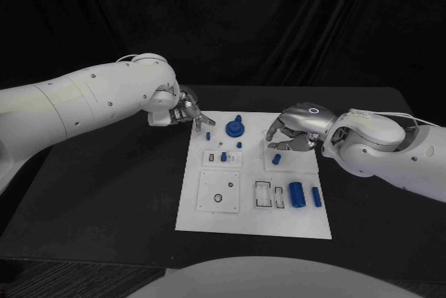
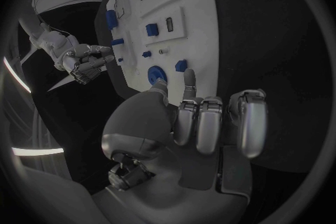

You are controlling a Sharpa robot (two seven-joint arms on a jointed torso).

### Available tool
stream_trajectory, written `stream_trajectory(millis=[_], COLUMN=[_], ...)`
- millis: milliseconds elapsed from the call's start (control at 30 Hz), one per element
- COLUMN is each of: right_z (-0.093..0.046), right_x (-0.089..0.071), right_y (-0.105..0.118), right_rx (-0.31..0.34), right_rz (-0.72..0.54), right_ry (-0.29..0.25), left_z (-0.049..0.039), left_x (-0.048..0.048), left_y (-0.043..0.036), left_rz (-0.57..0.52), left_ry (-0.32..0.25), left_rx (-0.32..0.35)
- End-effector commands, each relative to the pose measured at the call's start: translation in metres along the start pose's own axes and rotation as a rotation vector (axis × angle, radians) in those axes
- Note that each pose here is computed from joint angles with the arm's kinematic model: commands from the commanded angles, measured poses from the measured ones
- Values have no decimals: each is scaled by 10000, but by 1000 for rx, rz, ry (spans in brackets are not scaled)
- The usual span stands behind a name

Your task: Assemble the parts on the task board

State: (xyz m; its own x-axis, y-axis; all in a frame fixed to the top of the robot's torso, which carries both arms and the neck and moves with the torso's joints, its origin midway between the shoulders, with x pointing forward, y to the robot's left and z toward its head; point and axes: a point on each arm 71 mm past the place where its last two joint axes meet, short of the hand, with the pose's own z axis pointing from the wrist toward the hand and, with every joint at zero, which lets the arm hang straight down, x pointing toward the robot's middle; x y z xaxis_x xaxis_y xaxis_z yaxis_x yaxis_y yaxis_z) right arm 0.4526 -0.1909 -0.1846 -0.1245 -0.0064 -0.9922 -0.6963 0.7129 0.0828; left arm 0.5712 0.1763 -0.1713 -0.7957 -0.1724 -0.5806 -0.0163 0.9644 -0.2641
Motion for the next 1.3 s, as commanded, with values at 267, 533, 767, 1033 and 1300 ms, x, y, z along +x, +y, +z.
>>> stream_trajectory(millis=[267, 533, 767, 1033, 1300], right_z=[1, 2, 2, 2, 8], right_x=[3, 6, 8, 11, 12], right_y=[-1, -3, -4, -6, -3], right_rx=[4, 6, 8, 11, 12], right_rz=[4, 4, 4, 4, 4], right_ry=[-10, -6, -4, -1, 1], left_z=[20, 29, 52, 77, 89], left_x=[35, 44, 69, 112, 143], left_y=[-30, -65, -133, -192, -225], left_rz=[132, 156, 166, 177, 190], left_ry=[-22, -31, -27, -11, 10], left_rx=[-36, -29, -6, 9, 10])
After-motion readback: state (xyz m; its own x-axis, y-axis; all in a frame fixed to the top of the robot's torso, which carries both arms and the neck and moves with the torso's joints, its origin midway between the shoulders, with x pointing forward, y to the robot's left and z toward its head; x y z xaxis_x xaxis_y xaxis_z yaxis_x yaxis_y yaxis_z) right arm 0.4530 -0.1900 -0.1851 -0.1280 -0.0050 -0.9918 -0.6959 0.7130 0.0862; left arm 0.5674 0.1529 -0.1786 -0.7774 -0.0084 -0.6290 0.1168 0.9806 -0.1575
